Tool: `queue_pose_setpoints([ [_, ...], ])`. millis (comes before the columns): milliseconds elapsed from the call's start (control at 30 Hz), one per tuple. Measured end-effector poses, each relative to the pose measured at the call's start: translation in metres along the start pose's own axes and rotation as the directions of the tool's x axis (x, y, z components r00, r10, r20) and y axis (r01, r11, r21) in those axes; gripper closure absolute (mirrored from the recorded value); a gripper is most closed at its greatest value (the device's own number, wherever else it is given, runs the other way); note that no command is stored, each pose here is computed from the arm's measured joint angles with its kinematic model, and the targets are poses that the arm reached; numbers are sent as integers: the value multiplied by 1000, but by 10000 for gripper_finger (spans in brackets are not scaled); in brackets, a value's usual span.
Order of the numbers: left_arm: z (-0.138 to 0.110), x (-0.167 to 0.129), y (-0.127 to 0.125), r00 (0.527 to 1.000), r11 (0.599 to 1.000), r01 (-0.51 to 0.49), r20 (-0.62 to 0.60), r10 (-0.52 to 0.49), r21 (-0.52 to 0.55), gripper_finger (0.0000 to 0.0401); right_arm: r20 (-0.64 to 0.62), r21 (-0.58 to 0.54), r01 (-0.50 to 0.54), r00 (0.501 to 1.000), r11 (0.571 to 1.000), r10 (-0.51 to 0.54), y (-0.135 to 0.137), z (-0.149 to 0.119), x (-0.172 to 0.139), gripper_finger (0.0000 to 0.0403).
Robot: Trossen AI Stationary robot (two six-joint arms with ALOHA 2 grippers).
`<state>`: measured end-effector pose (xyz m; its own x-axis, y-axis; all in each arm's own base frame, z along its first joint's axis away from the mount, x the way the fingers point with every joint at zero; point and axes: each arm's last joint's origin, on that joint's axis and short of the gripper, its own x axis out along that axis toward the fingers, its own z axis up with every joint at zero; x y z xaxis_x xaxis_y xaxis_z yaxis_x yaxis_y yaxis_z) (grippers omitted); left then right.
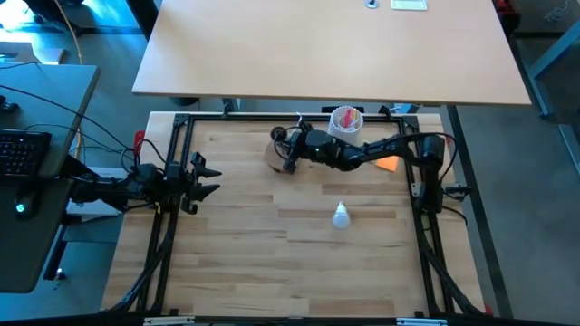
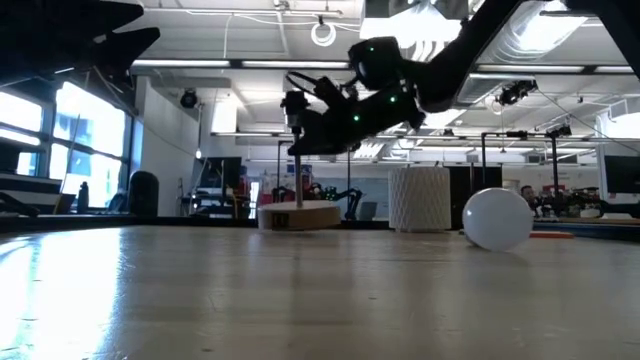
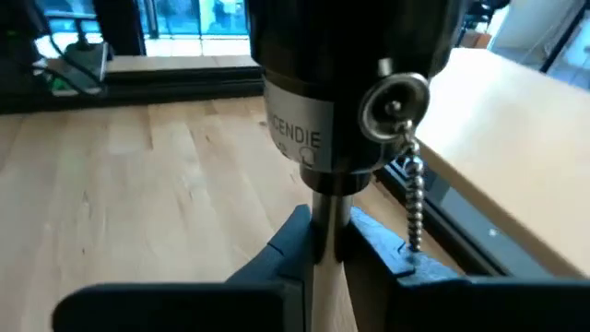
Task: Screw lightbulb
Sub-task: Insert the white lightbulb into the desk lamp
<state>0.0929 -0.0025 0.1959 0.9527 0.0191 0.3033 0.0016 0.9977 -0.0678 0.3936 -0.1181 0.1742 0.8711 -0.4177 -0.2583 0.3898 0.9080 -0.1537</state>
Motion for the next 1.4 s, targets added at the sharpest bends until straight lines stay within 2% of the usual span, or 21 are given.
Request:
queue_pose_setpoints([
  [167,1,0,0,1000,1000,0,11,0,-5,225,11,-98,11,1000,995,-10,17,16,-13,372],
  [300,1,0,0,1000,1000,0,10,0,-13,225,32,-223,14,999,975,-7,45,26,-25,372],
  [500,1,0,0,1000,999,1,10,0,-37,225,26,-435,16,1000,900,-5,90,29,-43,372],
  [633,1,0,0,1000,999,1,13,0,-53,225,22,-527,22,1000,850,-13,115,29,-55,372],
  [733,1,0,0,1000,999,1,13,0,-50,225,15,-542,-18,999,840,31,127,28,-61,372],
  [900,-2,0,1,999,996,-48,-22,50,68,225,-1,-448,-101,994,888,112,134,26,-64,372],
  [1000,-10,2,3,992,991,-75,-95,86,115,225,0,-408,-100,994,908,109,134,26,-64,372],
  [1100,-20,4,3,977,984,-58,-195,91,168,225,4,-389,-94,995,917,103,134,26,-63,372],
  [1200,-28,8,3,959,976,-38,-266,97,215,225,-4,-419,-70,997,905,75,136,23,-62,372],
  [1400,-35,20,3,949,972,-28,-300,99,233,225,-30,-445,-64,998,893,57,141,8,-54,372],
])
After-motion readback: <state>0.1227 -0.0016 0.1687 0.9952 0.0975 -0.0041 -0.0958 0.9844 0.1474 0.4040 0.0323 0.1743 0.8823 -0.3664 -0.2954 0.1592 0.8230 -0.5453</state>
